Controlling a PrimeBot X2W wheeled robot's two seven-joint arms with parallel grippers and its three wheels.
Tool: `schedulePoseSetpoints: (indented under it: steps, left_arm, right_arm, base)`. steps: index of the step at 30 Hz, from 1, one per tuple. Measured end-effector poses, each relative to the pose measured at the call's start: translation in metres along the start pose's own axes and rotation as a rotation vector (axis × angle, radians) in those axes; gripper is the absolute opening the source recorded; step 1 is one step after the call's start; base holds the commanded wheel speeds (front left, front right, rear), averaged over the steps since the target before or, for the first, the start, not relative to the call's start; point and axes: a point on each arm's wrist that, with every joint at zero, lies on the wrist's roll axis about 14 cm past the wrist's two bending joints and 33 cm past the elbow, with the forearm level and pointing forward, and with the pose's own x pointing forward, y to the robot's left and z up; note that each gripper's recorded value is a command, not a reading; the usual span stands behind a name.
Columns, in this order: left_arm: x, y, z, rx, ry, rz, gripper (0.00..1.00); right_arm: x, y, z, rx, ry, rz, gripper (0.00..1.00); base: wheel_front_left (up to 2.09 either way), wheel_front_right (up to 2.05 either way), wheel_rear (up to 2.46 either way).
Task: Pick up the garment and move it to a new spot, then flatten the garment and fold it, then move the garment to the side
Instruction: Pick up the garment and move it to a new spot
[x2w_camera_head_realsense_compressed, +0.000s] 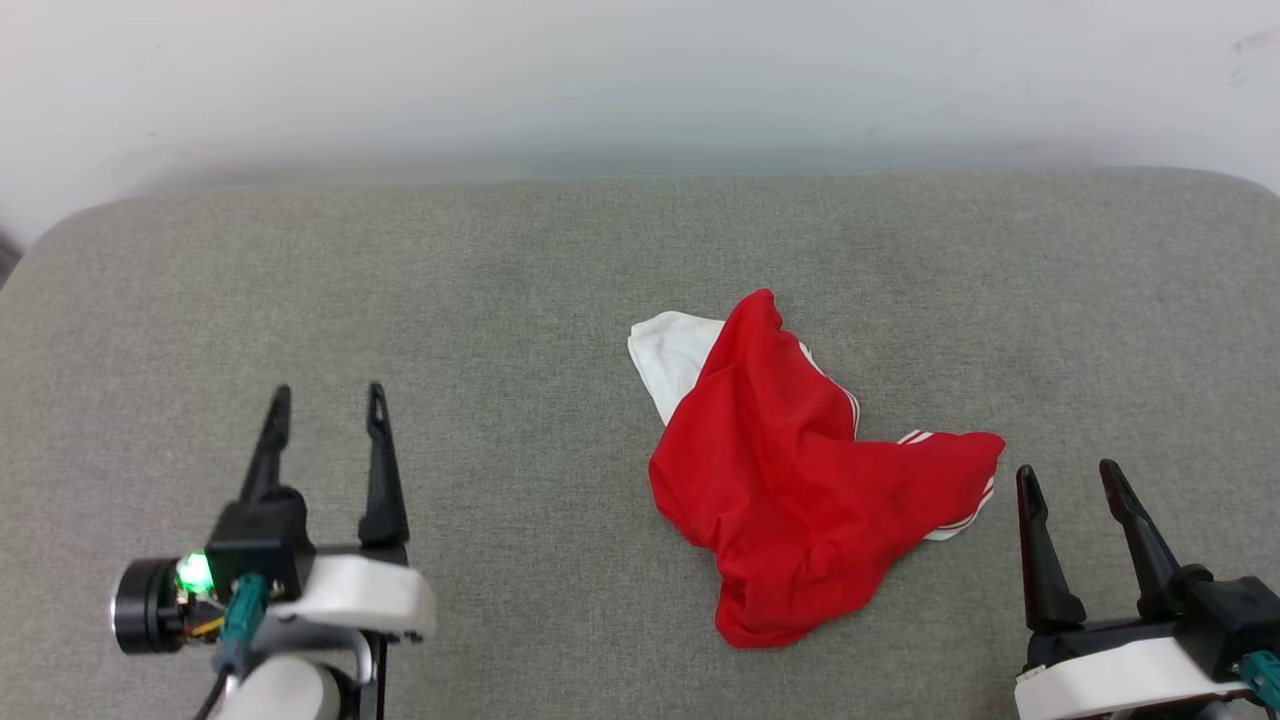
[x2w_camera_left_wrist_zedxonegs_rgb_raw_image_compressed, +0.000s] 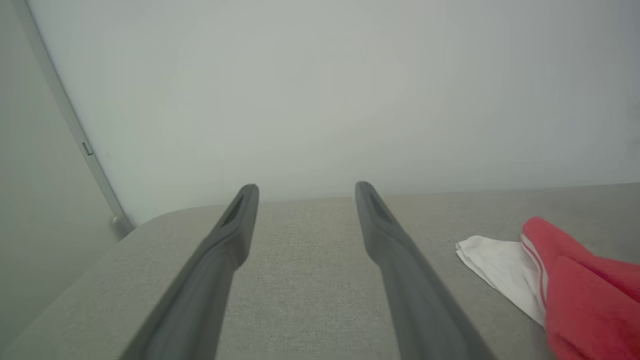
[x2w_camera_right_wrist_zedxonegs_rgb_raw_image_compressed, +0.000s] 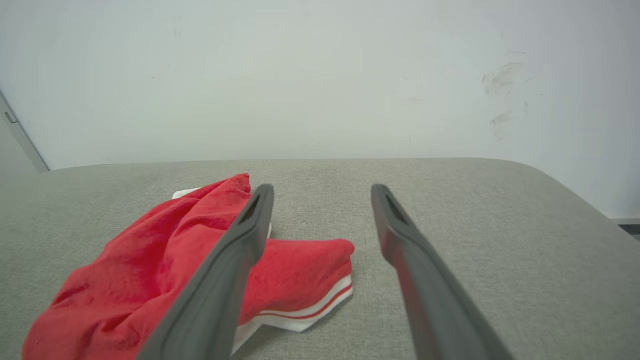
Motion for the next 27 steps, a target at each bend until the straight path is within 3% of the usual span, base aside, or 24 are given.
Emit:
schedulePoseSetpoints:
  steps: [27]
  left_arm:
    - [-0.064,-0.008,-0.026,-0.068,0.073,0.037,1.0]
  right_arm:
    - [-0.028,0.002,0.011,0.058,-0.029,-0.008,1.0]
  base:
    - [0.0,0.0,0.0]
